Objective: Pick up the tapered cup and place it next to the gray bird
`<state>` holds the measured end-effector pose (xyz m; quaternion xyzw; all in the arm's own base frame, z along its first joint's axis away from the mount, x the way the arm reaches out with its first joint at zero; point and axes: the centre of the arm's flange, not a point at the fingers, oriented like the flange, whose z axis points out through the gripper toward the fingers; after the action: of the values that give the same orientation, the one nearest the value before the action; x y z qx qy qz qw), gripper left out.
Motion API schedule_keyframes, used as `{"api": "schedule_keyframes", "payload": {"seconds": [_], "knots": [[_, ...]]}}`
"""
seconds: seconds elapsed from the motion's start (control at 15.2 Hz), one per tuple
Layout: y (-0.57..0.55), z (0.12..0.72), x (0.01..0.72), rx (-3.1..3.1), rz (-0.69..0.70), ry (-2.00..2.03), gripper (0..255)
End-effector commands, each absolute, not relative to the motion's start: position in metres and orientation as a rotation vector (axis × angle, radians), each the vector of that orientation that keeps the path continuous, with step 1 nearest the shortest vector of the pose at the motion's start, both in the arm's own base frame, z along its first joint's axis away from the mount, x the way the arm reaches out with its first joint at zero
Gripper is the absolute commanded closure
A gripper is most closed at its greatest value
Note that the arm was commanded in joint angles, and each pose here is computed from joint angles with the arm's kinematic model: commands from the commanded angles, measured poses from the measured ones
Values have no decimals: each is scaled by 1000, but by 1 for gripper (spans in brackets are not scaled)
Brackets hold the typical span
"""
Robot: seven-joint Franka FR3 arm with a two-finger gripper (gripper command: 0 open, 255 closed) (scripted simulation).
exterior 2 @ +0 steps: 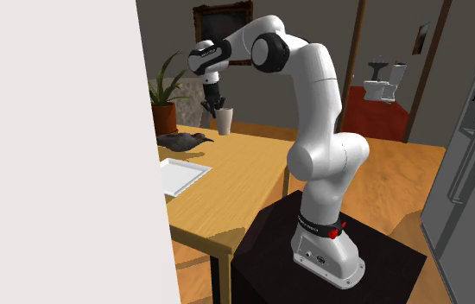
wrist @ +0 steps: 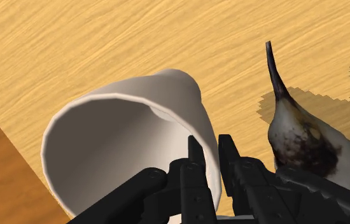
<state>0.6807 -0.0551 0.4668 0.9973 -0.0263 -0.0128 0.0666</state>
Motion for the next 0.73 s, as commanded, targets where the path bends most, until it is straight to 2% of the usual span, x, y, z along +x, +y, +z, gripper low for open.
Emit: {"api": "schedule_keyframes", "payload": {"seconds": [0.0, 0.66], "knots": [[-54, 456, 680, 3007, -38, -79, 255], [-54, 403, 680, 3007, -38, -79, 255]]}}
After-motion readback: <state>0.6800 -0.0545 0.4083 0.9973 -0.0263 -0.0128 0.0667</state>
